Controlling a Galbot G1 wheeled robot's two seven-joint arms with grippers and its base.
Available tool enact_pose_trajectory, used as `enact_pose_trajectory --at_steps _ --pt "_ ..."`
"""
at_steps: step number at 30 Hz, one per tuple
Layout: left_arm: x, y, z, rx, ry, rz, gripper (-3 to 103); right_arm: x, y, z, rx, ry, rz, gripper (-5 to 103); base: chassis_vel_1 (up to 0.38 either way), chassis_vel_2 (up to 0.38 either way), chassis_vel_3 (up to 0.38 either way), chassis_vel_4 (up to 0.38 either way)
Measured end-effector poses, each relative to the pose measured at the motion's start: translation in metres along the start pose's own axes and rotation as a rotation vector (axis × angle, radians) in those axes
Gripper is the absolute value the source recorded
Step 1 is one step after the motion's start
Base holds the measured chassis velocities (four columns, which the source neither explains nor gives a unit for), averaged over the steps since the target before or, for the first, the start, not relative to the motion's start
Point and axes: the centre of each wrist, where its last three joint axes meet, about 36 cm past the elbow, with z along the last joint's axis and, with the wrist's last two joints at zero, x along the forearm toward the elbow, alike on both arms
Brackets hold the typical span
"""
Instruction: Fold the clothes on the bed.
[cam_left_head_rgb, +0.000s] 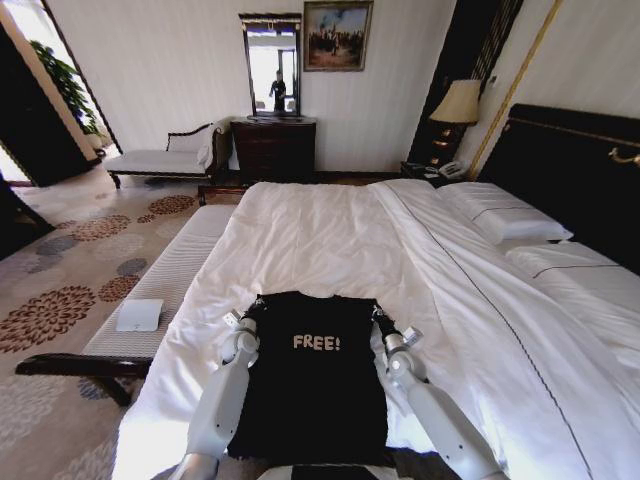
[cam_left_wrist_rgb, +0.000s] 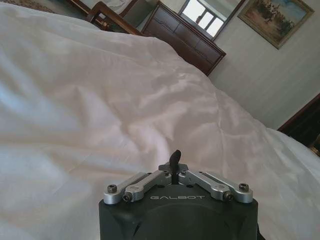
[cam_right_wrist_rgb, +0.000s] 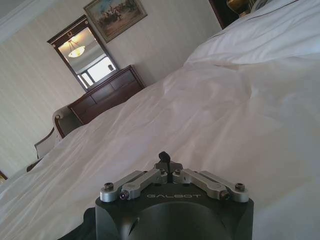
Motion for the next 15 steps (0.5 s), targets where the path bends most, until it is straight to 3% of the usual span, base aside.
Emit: enact_pose_trajectory --at_steps 5,11,15 --pt "0.002 -0.004 -0.007 0.002 -0.022 0.016 1 0.001 0.002 -0.006 0.007 -0.018 0.000 0 0.000 0.000 0.000 0.000" --pt "0.021 -0.022 -0.043 0.055 -0.108 0.121 1 0.012 0.006 -0.053 0.071 -0.101 -0.086 0 0.000 0.000 0.000 0.000" --pt "0.037 -0.032 -0.083 0.093 -0.185 0.205 1 0.020 0.024 -0.098 0.108 -0.164 -0.199 0 0.000 0.000 0.000 0.000"
